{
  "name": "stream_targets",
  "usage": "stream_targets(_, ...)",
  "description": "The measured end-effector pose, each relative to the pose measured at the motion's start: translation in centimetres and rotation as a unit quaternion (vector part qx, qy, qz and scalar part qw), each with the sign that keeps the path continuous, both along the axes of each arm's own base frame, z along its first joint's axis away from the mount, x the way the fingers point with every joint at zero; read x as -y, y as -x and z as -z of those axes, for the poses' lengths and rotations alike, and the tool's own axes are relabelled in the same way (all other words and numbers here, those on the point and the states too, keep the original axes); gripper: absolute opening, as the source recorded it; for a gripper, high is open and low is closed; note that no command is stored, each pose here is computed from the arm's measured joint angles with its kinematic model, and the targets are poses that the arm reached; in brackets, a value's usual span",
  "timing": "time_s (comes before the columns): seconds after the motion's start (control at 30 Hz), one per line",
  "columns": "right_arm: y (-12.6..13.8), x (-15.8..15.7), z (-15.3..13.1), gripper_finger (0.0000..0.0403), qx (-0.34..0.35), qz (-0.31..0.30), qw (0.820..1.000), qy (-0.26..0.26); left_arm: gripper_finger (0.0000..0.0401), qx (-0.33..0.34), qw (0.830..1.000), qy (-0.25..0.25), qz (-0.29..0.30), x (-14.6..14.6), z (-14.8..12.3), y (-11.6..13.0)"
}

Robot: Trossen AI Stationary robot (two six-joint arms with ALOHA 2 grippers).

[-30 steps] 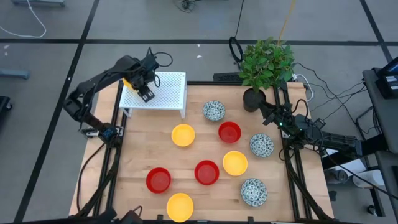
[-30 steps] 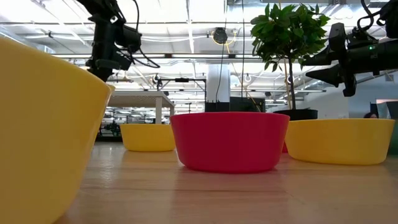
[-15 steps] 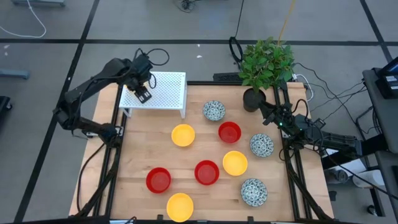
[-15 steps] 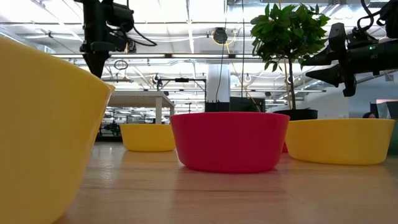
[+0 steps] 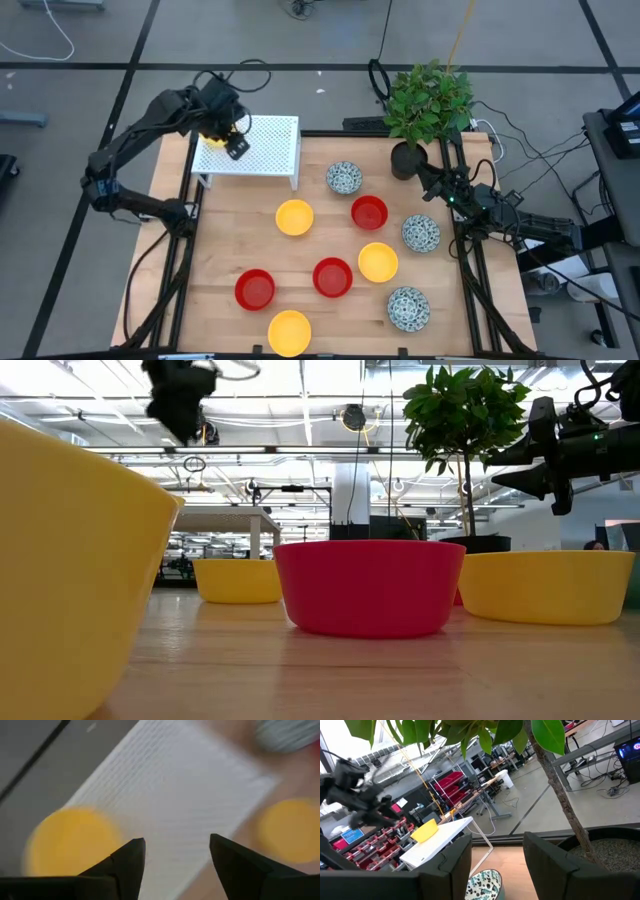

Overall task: Pick & Place Mini bowls
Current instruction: Stack the yellow bowl on the yellow bowl on the shelf

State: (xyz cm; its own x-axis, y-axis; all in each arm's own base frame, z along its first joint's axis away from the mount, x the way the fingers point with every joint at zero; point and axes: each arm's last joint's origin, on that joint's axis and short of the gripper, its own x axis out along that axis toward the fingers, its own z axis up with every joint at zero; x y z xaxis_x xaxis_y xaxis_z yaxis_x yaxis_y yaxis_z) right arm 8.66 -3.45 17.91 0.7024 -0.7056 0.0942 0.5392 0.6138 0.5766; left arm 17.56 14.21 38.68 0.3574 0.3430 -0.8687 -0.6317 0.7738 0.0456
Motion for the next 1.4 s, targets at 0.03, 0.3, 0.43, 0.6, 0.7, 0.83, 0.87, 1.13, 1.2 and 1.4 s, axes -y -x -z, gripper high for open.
stream_targets(0.03, 0.0, 0.0, 0.0, 0.0165, 0.000, 0.000, 1.000, 0.000, 0.0229, 0.028, 1.000, 0.007, 0.012, 0.5, -0.4, -0.6)
stream_targets(0.3, 0.0, 0.0, 0.0, 0.0164, 0.000, 0.000, 1.000, 0.000, 0.0219, 0.120, 0.980, 0.019, 0.155, 6.0, -1.1, -5.8)
stream_targets(0.43, 0.0, 0.0, 0.0, 0.0164, 0.000, 0.000, 1.000, 0.000, 0.0217, 0.130, 0.965, 0.022, 0.226, 9.1, -0.7, -8.3)
stream_targets(0.6, 0.0, 0.0, 0.0, 0.0165, 0.000, 0.000, 1.000, 0.000, 0.0218, 0.112, 0.956, 0.037, 0.270, 12.6, 1.2, -11.5)
stream_targets(0.7, 0.0, 0.0, 0.0, 0.0165, 0.000, 0.000, 1.000, 0.000, 0.0218, 0.077, 0.952, 0.050, 0.293, 14.5, 3.1, -13.3)
stream_targets(0.83, 0.0, 0.0, 0.0, 0.0164, 0.000, 0.000, 1.000, 0.000, 0.0218, 0.020, 0.943, 0.059, 0.328, 16.7, 6.4, -15.7)
stream_targets(0.87, 0.0, 0.0, 0.0, 0.0164, 0.000, 0.000, 1.000, 0.000, 0.0218, 0.003, 0.939, 0.060, 0.338, 17.1, 7.3, -16.2)
stream_targets(1.13, 0.0, 0.0, 0.0, 0.0164, 0.000, 0.000, 1.000, 0.000, 0.0218, -0.165, 0.927, 0.062, 0.332, 17.9, 14.5, -18.6)
stream_targets(1.2, 0.0, 0.0, 0.0, 0.0165, 0.000, 0.000, 1.000, 0.000, 0.0218, -0.194, 0.923, 0.070, 0.324, 17.6, 16.1, -19.1)
stream_targets(1.4, 0.0, 0.0, 0.0, 0.0165, 0.000, 0.000, 1.000, 0.000, 0.0218, -0.235, 0.916, 0.105, 0.309, 16.6, 19.9, -20.3)
